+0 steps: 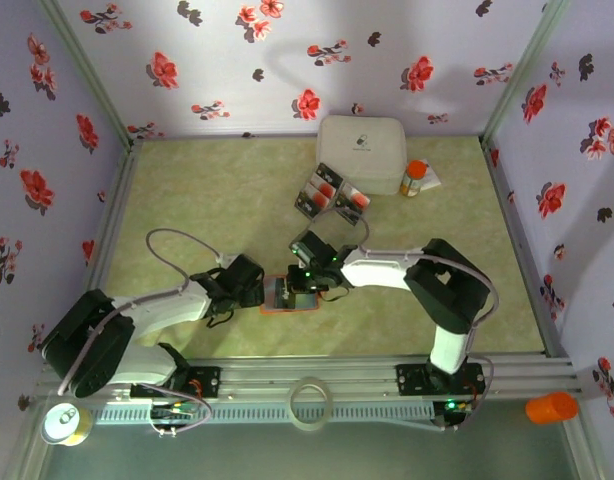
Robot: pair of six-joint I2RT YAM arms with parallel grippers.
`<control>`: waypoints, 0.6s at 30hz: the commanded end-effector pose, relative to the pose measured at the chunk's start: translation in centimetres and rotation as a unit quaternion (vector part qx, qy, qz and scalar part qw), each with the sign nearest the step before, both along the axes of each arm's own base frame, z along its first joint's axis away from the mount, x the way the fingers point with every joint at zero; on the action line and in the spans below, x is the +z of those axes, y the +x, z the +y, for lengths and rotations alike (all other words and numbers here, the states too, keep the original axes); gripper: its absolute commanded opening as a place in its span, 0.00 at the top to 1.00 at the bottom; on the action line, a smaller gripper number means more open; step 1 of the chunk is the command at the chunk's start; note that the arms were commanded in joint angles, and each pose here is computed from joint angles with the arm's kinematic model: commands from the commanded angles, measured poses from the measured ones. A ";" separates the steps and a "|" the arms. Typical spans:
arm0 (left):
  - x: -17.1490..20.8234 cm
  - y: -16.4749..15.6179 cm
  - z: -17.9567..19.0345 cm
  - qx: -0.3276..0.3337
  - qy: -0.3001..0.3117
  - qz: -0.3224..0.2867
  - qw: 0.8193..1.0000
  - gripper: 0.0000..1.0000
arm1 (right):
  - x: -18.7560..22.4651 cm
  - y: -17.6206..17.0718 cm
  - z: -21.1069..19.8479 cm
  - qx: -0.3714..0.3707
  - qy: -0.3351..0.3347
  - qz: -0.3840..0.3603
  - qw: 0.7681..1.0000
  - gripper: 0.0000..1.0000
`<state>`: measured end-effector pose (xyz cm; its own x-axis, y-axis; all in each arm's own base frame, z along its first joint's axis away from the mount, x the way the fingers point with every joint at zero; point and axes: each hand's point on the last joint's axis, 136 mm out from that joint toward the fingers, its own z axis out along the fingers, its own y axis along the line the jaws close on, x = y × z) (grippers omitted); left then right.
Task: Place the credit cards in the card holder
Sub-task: Insert the credit card into the card slot.
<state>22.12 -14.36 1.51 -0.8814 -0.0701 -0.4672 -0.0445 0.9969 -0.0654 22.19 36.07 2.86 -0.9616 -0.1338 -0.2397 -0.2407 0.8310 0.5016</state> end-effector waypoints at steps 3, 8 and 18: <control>-1.6 0.0 -0.2 -0.011 -0.001 0.016 1.000 0.16 | -0.7 -0.6 1.5 0.022 -0.008 0.008 1.000 0.89; -1.7 0.0 -0.3 -0.014 0.000 0.016 1.000 0.16 | -0.7 -0.6 3.0 0.024 0.008 0.017 1.000 0.90; -1.7 -0.1 -0.3 -0.015 -0.003 0.016 1.000 0.16 | 3.0 -0.5 1.8 0.016 0.019 -0.017 1.000 0.90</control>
<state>22.15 -14.31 1.37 -0.8847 -0.0574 -0.4627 -0.0385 0.9980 -0.0503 22.01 38.65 4.05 -0.9567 -0.1567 -0.2454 -0.2685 0.8011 0.5350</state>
